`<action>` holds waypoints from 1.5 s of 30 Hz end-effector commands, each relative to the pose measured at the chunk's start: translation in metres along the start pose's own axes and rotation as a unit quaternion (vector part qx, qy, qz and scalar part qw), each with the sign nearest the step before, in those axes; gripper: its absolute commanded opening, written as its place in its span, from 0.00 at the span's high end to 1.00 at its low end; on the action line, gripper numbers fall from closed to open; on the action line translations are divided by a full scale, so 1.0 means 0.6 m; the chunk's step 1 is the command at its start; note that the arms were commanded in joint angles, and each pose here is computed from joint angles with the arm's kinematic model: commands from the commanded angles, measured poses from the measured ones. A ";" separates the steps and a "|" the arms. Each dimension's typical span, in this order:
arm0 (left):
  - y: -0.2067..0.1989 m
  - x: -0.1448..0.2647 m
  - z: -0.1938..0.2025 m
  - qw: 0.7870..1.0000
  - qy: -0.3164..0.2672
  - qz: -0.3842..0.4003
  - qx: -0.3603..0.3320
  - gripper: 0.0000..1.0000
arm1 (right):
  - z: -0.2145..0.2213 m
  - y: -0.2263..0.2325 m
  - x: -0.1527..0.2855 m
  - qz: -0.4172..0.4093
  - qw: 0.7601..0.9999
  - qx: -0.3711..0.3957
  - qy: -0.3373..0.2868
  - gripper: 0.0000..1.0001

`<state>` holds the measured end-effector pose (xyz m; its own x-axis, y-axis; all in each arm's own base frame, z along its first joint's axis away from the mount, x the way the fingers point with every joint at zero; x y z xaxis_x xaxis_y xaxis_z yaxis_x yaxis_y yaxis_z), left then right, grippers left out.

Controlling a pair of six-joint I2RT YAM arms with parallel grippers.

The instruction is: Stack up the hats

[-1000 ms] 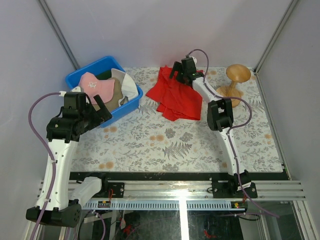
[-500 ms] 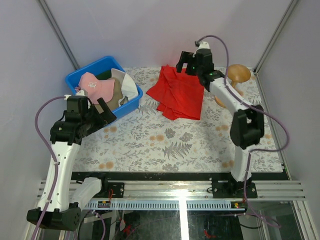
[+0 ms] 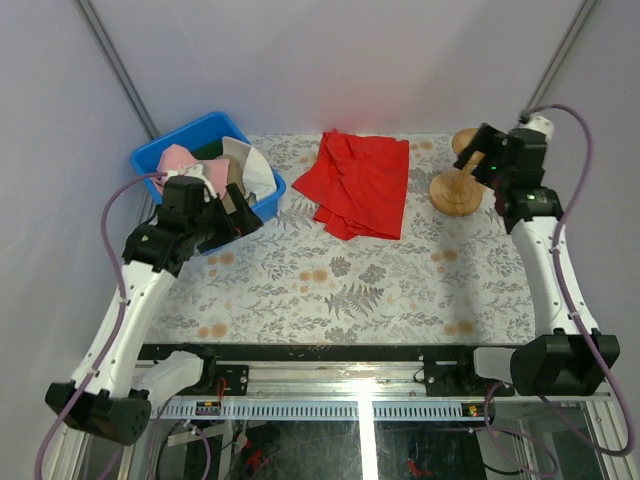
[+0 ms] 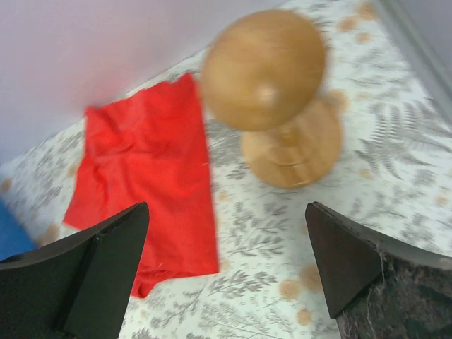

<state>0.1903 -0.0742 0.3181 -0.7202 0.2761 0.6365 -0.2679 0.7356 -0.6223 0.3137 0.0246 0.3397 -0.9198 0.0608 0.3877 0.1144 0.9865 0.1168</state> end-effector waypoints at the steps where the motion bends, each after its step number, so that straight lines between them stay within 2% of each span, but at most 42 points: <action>1: -0.053 -0.022 -0.008 0.999 -0.028 0.030 -0.027 0.04 | -0.003 -0.061 0.022 0.060 0.997 -0.058 0.006 0.01; 5: -0.084 -0.042 0.008 0.999 -0.020 0.036 -0.032 0.04 | 0.004 -0.094 0.022 0.100 0.989 -0.106 0.018 0.01; 9: -0.094 -0.052 0.009 0.999 -0.019 0.034 -0.036 0.04 | 0.044 -0.159 0.002 0.146 0.962 -0.226 0.048 0.01; 15: -0.093 -0.048 0.002 0.998 -0.039 0.026 -0.051 0.02 | 0.094 -0.225 -0.052 0.135 0.930 -0.336 0.062 0.02; 20: -0.087 -0.066 0.009 0.998 -0.022 0.015 -0.052 0.02 | 0.115 -0.238 -0.150 0.020 0.927 -0.352 0.126 0.11; 22: -0.086 -0.075 0.010 0.998 -0.015 0.009 -0.053 0.01 | 0.134 -0.249 -0.185 0.011 0.922 -0.355 0.155 0.18; 23: -0.085 -0.079 0.011 0.998 -0.012 0.007 -0.053 0.01 | 0.139 -0.253 -0.198 0.009 0.923 -0.352 0.158 0.21; 32: -0.081 -0.106 0.013 0.998 -0.002 -0.012 -0.065 0.01 | 0.163 -0.288 -0.300 0.004 0.932 -0.329 0.150 0.26; 36: -0.077 -0.109 0.016 0.998 0.003 -0.019 -0.068 0.01 | 0.171 -0.307 -0.351 0.012 0.937 -0.312 0.153 0.35; 38: -0.073 -0.110 0.017 0.997 0.003 -0.028 -0.069 0.01 | 0.172 -0.311 -0.378 0.010 0.938 -0.308 0.156 0.36; 42: -0.066 -0.111 0.019 0.997 0.004 -0.041 -0.071 0.01 | 0.171 -0.304 -0.435 -0.016 0.938 -0.307 0.162 0.42; 45: -0.063 -0.111 0.020 0.996 0.005 -0.048 -0.073 0.01 | 0.175 -0.293 -0.474 -0.030 0.937 -0.306 0.169 0.43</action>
<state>0.2384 -0.1293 0.2925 -0.6682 0.2335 0.7064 -0.2461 0.8267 -0.5060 0.4865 -0.1639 0.1051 -0.7430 -0.0783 0.6647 0.4461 0.6825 0.5790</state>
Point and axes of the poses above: each gripper's point midway between its finger pads, its own x axis back along the fingers, its own y axis along the line the jaws close on, z = x × y, the point moved 10 cm from there along x, back along the fingers, and after that the axes turned 14 degrees about x, right-handed, at the moved point
